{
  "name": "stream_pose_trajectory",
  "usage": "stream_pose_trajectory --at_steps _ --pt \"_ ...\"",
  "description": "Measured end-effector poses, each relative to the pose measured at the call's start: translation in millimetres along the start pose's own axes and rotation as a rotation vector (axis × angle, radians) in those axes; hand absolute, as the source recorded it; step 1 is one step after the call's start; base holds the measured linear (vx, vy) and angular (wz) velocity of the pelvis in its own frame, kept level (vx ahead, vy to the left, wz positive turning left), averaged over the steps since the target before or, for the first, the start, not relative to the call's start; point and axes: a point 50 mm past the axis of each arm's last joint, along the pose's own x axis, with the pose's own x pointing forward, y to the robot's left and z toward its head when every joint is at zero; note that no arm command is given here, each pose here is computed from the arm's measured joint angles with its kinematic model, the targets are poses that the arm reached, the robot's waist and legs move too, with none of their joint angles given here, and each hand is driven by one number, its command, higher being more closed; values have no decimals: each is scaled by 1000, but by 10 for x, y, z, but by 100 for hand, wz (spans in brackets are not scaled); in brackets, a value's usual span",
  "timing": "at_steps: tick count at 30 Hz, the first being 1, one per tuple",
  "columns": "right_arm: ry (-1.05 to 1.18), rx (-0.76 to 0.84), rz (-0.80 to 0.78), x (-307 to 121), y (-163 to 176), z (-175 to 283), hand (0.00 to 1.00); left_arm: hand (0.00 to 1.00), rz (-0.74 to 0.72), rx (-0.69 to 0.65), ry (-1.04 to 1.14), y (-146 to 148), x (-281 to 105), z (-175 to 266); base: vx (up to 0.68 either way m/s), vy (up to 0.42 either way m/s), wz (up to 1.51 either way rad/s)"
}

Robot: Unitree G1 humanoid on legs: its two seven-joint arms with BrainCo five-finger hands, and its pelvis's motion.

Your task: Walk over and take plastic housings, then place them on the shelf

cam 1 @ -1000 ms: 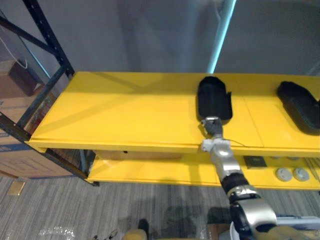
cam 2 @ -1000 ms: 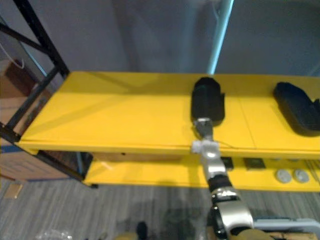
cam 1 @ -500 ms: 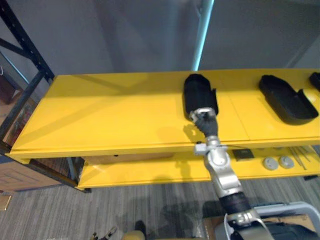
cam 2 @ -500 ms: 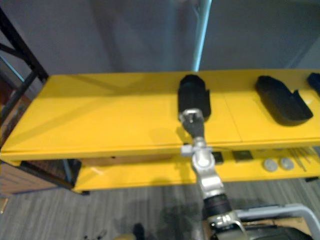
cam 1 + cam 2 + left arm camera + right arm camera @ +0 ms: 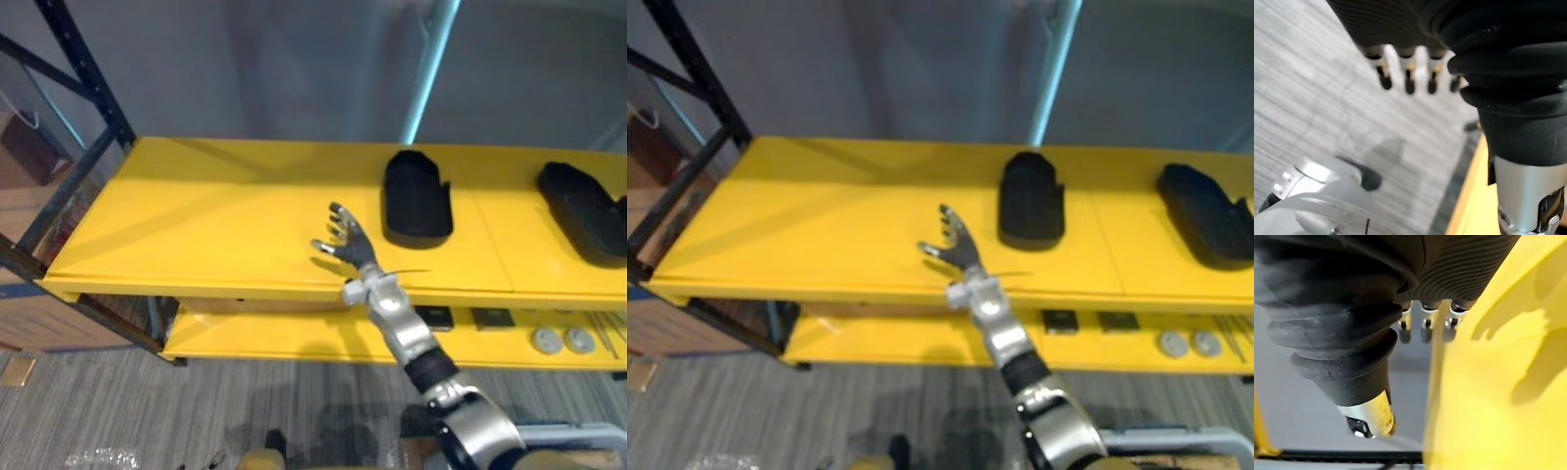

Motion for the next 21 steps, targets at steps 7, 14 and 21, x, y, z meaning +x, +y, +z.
stream_pose_trajectory --at_steps 7,14,21 --pt "150 4 -168 79 -176 -198 0 0 -2 0 3 -11 4 6 -29 -9 12" --pt "190 18 -336 99 -341 -196 0 0 -7 -24 11 -62 1 7 -38 2 5" --pt "198 14 -379 132 -395 -143 0 0 -17 -26 -2 -97 11 50 35 -6 3"
